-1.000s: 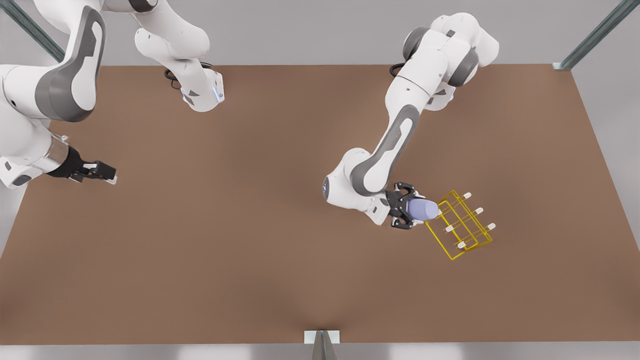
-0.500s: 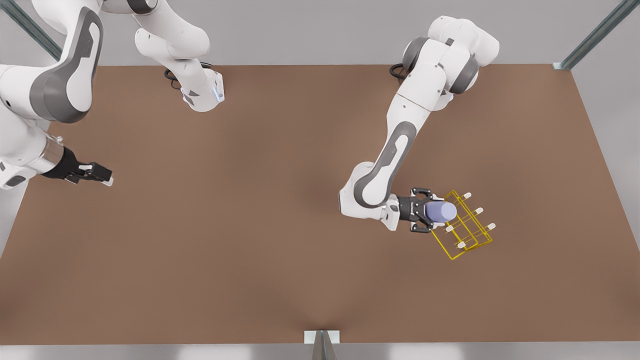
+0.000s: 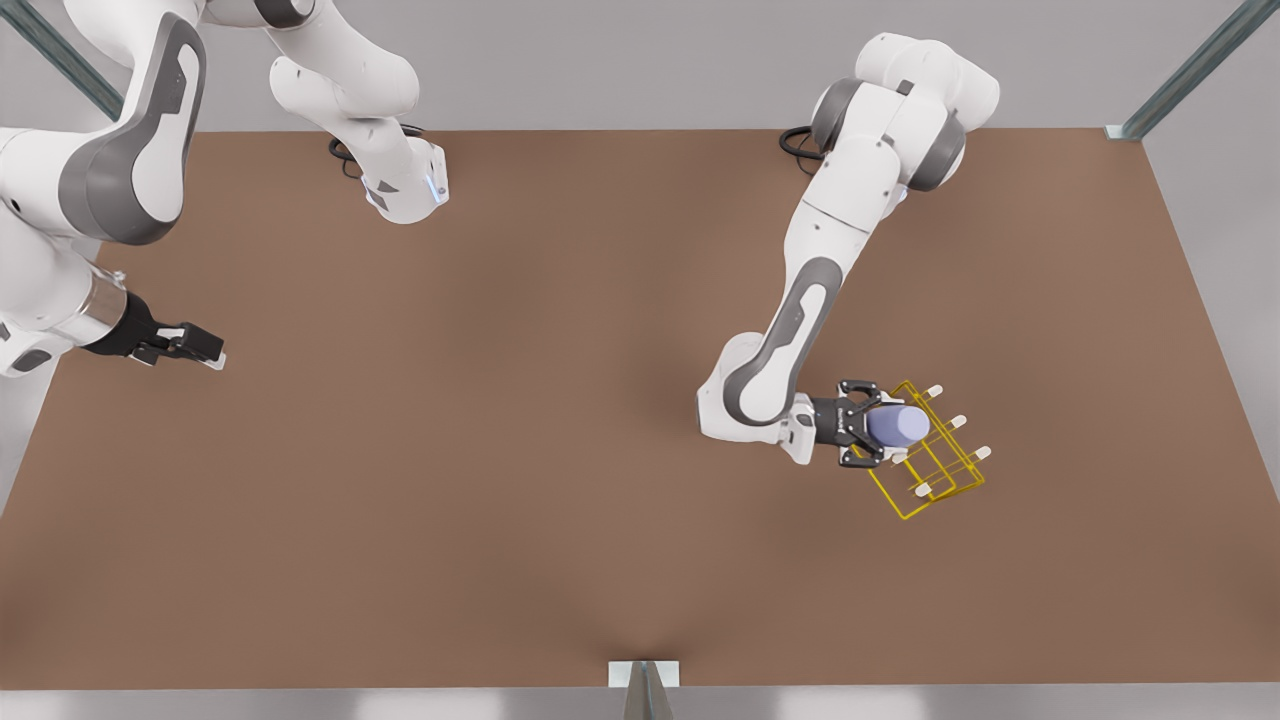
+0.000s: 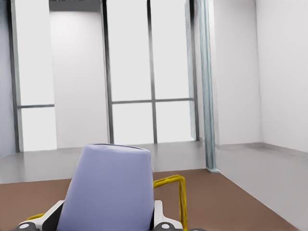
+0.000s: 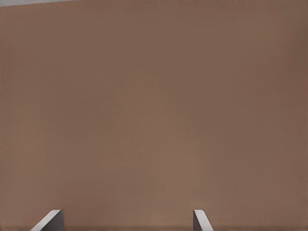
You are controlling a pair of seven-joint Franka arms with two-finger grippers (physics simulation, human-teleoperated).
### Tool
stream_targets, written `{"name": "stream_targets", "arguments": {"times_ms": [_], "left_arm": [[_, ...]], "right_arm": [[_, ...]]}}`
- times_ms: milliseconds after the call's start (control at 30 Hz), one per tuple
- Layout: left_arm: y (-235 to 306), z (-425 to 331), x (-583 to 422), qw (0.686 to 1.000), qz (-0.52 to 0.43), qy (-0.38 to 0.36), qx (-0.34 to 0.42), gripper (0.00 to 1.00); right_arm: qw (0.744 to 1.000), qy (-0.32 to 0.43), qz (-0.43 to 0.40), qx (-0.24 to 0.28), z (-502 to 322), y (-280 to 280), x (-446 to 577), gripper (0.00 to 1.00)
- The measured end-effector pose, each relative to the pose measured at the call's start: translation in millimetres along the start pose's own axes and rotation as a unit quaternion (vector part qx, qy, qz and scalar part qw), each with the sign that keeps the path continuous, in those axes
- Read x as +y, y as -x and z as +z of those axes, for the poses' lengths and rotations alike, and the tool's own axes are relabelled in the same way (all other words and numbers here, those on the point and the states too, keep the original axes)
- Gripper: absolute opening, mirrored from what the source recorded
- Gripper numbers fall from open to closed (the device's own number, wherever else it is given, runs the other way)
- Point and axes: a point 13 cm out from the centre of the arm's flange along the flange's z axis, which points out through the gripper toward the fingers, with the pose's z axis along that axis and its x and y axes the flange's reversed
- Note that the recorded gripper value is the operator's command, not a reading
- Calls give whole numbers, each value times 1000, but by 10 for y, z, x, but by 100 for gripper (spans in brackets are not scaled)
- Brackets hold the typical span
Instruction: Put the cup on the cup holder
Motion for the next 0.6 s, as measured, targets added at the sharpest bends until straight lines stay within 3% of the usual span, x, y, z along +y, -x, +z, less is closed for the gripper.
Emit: {"name": "stream_targets", "arguments": {"times_ms": [133, 167, 433, 600], "left_arm": [[-70, 65, 25, 1000, -1, -1, -4, 79], [-74, 70, 25, 1000, -2, -2, -4, 99], [-42, 61, 19, 1000, -18, -5, -2, 100], [378, -170, 35, 998, -48, -9, 34, 100]], "right_arm": [[1000, 0, 0, 1, 8, -2, -1, 100], [1000, -1, 0, 1, 6, -1, -1, 100], [1000, -1, 0, 1, 12, 1, -1, 100], [1000, -1, 1, 3, 25, 1, -5, 100]]}}
